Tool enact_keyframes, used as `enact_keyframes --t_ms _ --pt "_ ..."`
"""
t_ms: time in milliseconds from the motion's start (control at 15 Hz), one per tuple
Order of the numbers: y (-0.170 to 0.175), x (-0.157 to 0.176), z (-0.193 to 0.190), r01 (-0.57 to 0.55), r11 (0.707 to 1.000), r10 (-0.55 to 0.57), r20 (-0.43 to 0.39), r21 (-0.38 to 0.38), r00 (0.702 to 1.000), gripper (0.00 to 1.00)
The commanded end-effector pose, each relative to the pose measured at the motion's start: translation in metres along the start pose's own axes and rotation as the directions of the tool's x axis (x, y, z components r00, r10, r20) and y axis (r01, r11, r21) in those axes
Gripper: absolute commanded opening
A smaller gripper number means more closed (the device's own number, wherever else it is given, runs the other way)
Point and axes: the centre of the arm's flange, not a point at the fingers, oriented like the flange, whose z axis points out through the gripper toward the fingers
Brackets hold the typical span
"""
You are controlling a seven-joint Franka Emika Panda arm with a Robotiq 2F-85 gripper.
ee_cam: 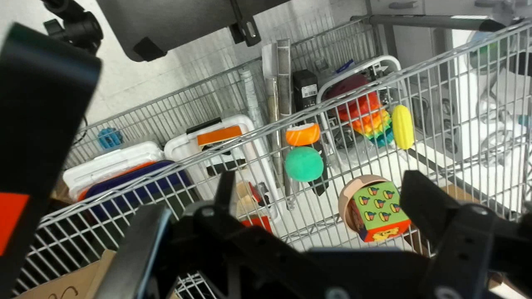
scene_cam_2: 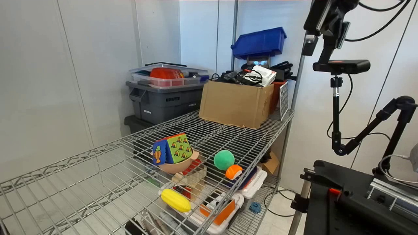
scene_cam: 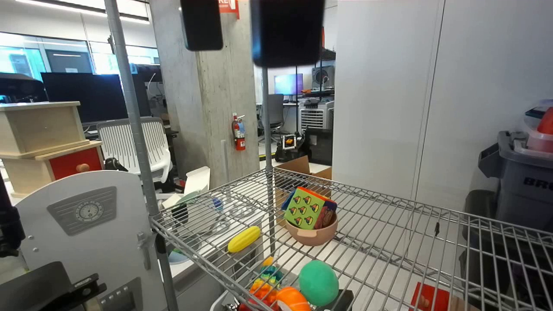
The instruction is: Remove the toy foam from the bowl
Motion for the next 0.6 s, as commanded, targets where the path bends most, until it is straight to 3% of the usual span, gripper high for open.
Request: enact_keyframes --t_ms 0,333,533 --pt "-0.045 0.048 0.017 -0.079 0.996 0.079 0.004 0.051 0.997 1.00" --pt "-0.130 0.114 0.071 -0.223 0.972 0.224 -0.006 0.069 0.975 1.00" --pt "-0.173 0.151 0.117 -0.380 0.925 0.380 -0.009 0.028 0.925 1.00"
